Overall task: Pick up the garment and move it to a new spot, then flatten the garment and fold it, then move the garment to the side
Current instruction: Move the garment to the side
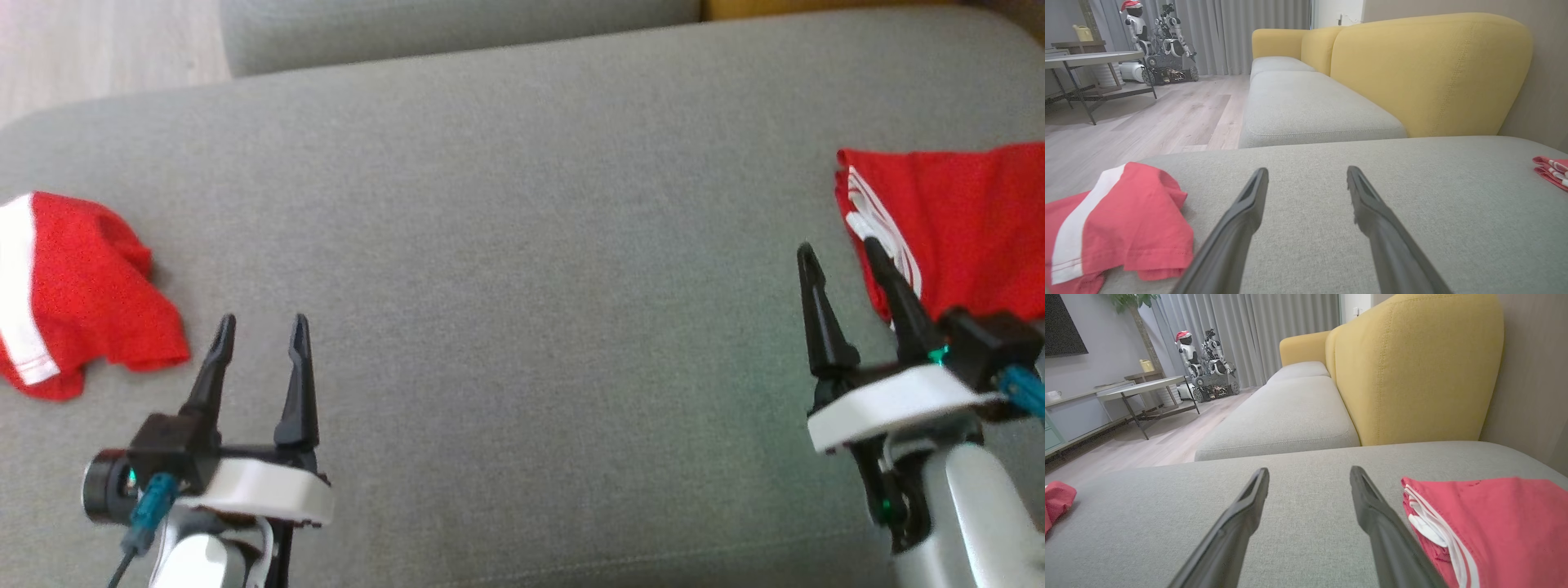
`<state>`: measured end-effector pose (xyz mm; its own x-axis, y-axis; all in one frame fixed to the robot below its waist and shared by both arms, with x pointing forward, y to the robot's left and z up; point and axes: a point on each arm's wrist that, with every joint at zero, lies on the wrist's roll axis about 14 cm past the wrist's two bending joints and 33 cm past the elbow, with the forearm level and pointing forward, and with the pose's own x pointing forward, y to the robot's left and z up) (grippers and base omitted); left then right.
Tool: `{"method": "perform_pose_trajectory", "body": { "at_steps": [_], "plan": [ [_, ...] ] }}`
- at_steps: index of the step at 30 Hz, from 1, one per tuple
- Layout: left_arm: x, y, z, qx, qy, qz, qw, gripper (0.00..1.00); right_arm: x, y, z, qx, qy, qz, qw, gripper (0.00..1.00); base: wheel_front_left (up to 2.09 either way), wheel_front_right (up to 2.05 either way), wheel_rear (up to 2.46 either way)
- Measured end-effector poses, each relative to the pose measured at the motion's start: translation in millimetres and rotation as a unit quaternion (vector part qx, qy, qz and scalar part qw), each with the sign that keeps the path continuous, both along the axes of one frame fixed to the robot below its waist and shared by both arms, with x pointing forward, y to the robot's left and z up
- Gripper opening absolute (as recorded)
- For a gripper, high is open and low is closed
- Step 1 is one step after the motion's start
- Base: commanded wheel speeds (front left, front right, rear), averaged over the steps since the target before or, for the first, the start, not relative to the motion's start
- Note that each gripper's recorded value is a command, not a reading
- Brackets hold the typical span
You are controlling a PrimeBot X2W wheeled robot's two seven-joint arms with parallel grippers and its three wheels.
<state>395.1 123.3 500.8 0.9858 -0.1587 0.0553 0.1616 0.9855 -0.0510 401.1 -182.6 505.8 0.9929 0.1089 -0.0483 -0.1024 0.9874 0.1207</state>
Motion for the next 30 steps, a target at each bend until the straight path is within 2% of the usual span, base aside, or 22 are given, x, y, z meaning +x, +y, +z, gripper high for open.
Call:
{"method": "perform_pose_trajectory", "body": {
  "at_steps": [16, 30],
  "plan": [
    [-50.9, 11.2, -3.4, 0.0, 0.012, 0.014, 1.0, 1.0, -47.8, 8.6, 2.4, 0.005, 0.015, 0.005, 1.0, 1.0, 0.0, 0.0, 0.0],
    [-53.0, 14.5, -1.7, 0.003, 0.011, 0.024, 1.0, 1.0, -54.0, 9.3, 3.6, 0.002, 0.017, 0.0, 1.0, 1.0, 0.0, 0.0, 0.0]
  ]
}}
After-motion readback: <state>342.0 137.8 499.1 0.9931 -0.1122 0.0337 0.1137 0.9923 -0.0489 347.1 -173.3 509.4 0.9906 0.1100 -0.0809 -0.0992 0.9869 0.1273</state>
